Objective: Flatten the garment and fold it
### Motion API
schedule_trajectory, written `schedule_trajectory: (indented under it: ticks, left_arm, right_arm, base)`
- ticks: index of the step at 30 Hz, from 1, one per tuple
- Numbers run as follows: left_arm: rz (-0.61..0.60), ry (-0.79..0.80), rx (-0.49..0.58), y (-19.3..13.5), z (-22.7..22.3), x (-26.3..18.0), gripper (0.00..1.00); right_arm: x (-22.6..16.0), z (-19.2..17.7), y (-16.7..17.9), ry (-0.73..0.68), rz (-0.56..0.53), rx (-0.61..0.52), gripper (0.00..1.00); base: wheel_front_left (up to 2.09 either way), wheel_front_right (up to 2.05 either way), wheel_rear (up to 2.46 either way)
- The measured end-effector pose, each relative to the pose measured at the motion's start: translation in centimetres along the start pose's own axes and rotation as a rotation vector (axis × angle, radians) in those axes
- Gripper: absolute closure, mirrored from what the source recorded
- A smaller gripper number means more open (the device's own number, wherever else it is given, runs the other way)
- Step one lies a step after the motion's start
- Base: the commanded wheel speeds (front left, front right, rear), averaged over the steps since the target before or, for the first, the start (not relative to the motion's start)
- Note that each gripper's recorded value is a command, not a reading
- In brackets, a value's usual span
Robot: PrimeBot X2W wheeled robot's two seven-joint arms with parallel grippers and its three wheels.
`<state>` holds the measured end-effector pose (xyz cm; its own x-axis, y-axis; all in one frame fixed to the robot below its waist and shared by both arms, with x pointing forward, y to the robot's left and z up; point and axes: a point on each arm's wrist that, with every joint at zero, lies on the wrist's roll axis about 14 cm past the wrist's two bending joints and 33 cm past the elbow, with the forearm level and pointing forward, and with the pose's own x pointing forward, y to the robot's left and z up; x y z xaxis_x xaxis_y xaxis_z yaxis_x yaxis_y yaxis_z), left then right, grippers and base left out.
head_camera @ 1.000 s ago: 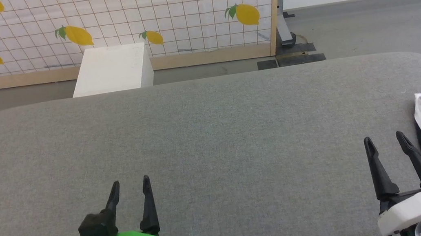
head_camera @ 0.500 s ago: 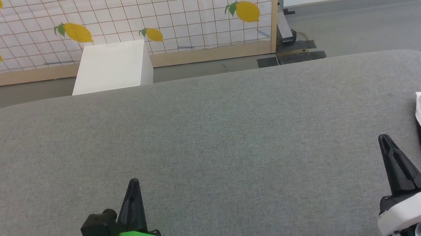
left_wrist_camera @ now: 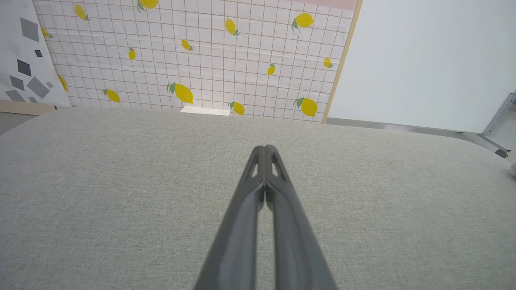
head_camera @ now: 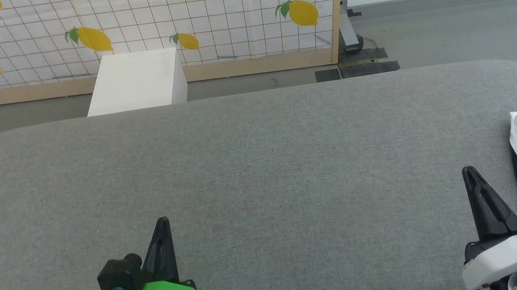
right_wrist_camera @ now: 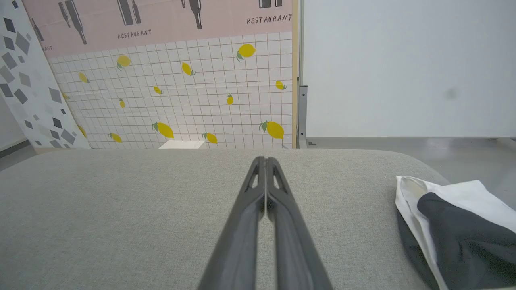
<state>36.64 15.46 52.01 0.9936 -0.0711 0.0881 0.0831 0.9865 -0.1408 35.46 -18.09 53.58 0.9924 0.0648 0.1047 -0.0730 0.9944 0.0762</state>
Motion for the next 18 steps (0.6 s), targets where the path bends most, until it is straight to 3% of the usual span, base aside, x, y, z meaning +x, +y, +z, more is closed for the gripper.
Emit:
schedule_trajectory:
  ticks: [18]
  left_arm:
    - [0.004,0.003,0.034,0.22,0.53,0.3,1.0]
  right_arm:
    - [0.07,-0.34,0.27,0.024,0.009,-0.012,1.0]
  base:
    - [0.0,0.0,0.0]
